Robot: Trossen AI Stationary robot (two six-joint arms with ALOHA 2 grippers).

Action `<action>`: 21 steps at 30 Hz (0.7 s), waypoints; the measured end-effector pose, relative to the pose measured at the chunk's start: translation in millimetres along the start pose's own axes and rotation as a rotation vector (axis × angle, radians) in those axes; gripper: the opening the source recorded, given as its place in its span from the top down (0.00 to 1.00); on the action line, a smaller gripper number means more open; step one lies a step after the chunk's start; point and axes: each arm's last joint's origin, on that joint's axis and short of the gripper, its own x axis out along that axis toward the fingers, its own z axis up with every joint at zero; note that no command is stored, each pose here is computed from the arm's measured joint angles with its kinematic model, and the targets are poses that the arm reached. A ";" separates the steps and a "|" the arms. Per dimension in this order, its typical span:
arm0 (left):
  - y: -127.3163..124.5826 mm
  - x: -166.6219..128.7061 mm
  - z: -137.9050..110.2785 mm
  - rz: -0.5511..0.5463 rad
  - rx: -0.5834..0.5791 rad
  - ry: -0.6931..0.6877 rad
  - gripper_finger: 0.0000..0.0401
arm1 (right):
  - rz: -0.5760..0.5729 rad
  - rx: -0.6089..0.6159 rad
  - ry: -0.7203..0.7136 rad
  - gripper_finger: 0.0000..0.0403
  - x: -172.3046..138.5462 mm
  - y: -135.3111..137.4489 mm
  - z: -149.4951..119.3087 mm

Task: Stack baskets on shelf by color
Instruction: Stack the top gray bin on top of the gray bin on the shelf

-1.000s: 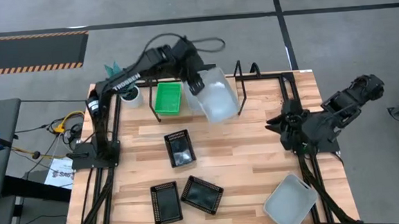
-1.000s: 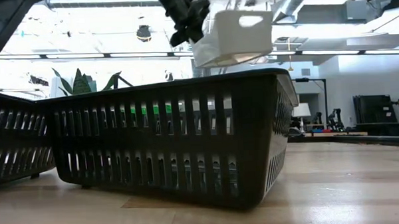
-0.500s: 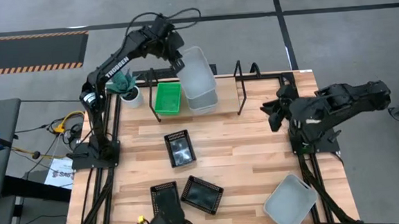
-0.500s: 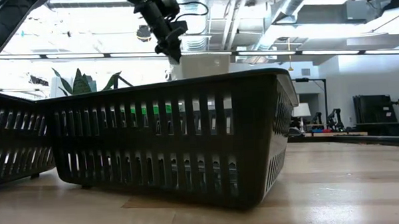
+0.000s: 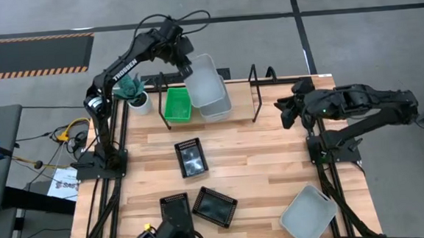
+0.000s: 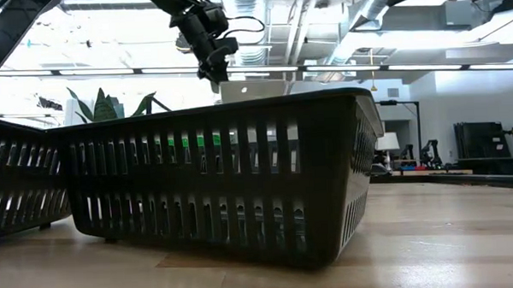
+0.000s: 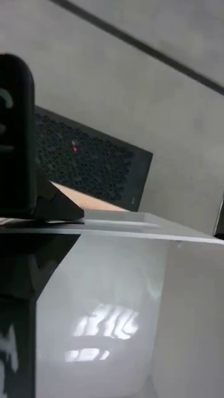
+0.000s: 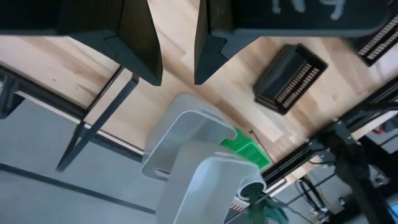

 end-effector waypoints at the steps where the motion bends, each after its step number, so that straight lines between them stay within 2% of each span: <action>1: -0.9 0.8 -0.1 -0.008 -0.005 -0.001 1.00 | -0.006 0.001 -0.002 0.71 0.5 -0.8 0.6; 10: -10.1 2.8 7.8 -0.031 -0.042 -0.047 1.00 | -0.024 0.013 -0.007 0.71 2.0 -3.2 2.2; 21: -22.2 4.3 12.8 -0.050 -0.028 -0.051 1.00 | -0.025 -0.001 -0.005 0.71 2.0 -3.3 2.0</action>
